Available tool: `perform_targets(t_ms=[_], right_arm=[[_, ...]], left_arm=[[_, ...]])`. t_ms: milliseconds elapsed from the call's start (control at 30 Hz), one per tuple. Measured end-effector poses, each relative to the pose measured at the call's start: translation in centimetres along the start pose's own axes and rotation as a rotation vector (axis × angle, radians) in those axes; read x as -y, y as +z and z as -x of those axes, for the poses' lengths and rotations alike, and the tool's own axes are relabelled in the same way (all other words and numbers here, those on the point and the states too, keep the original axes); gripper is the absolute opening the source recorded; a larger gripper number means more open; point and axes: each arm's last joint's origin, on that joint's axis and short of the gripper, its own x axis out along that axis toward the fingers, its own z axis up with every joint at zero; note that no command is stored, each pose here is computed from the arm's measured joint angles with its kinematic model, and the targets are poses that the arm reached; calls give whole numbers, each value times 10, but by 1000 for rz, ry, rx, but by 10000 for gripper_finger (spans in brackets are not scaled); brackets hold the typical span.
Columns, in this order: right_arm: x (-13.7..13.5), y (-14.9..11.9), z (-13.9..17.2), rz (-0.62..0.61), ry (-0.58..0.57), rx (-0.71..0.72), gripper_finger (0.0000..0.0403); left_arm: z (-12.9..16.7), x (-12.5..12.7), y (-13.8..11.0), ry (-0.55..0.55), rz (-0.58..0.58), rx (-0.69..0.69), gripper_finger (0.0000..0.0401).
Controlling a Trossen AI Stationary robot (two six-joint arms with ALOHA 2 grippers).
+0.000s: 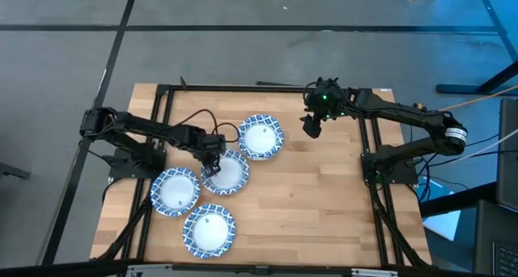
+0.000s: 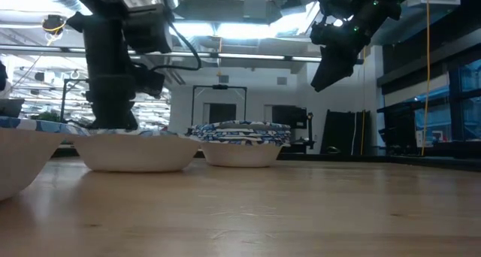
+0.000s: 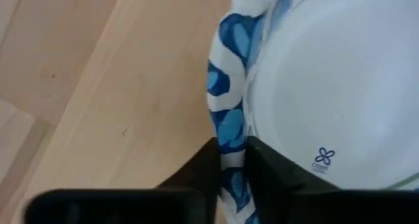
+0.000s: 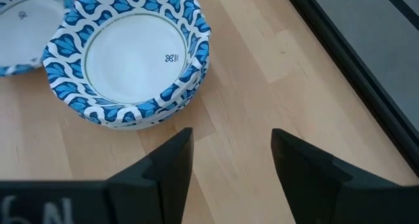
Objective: Nest bowls inside each other
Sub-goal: Stack the white and blue bowl on the white and blue bowl on the table
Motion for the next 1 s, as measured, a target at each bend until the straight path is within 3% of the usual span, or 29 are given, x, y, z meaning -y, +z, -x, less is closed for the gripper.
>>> perform_targets(t_ms=[133,433,633,900,1000], right_arm=[[0,0,0,0,0,0,205],[0,0,0,0,0,-3,205],[0,-1,0,1,-1,-12,205],[0,-1,0,23,-1,-12,205],[0,-1,0,22,-1,-12,205]], left_arm=[[0,-6,2,-3,3,-7,9],[15,-16,18,-161,3,-1,3],[52,-21,35,-300,0,148,2],[96,-34,80,-368,215,459,1],[97,-42,94,-341,270,486,1]])
